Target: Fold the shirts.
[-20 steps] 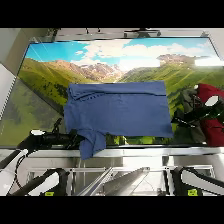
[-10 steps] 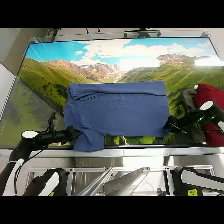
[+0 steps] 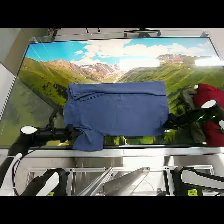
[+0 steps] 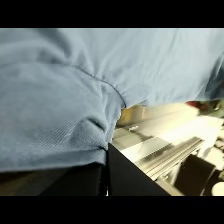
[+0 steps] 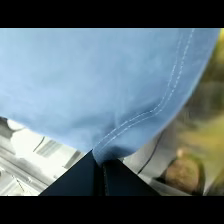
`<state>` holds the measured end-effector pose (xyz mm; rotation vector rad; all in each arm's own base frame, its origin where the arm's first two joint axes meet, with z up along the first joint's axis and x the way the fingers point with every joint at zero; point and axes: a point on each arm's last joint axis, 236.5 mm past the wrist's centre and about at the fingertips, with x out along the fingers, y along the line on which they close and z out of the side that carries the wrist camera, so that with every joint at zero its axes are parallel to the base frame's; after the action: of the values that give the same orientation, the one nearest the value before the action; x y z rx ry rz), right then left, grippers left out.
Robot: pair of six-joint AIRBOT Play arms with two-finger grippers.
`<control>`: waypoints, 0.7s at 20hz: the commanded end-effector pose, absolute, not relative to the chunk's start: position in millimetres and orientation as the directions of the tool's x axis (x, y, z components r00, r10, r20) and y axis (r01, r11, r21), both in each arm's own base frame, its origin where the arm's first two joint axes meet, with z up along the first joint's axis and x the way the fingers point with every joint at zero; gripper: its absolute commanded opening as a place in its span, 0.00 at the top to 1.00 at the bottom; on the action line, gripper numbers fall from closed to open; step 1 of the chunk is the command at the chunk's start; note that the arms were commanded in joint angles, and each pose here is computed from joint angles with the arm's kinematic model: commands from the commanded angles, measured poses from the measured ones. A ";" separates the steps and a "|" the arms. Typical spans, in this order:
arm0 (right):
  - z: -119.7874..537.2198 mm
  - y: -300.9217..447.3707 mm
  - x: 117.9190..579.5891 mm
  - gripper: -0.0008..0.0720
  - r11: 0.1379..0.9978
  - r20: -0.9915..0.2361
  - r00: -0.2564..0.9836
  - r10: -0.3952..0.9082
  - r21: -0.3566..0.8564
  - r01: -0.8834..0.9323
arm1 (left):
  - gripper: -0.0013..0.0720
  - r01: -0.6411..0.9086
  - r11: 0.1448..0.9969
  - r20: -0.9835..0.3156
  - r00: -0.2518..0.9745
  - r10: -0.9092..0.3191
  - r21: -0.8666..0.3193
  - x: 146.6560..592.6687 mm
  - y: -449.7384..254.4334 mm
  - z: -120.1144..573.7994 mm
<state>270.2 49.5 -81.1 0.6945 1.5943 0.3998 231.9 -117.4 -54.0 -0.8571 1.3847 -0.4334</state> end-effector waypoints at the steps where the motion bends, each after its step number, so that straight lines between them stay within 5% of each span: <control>1: -68.8 15.7 284.3 0.97 0.760 -0.788 0.032 0.615 0.603 0.241 | 0.98 -0.203 0.733 -0.760 0.177 -0.625 -0.650 254.5 -78.0 -37.3; 5: -43.6 -0.3 327.9 0.97 0.748 -0.777 0.186 0.601 0.629 0.211 | 0.96 -0.148 0.754 -0.756 0.299 -0.582 -0.640 307.9 -48.3 14.6; 10: -3.6 17.3 425.4 0.97 0.847 -0.767 0.430 0.476 0.531 0.010 | 0.97 -0.013 0.804 -0.773 0.287 -0.566 -0.594 384.4 -60.9 37.3; 14: -0.4 30.9 485.2 0.97 0.868 -0.743 0.490 0.456 0.492 -0.061 | 0.97 0.046 0.836 -0.789 0.307 -0.533 -0.547 454.5 -59.4 39.3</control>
<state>438.5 22.8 -8.0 0.4890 1.1128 0.3300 410.9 -58.5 38.7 -0.5288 1.2294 -0.3988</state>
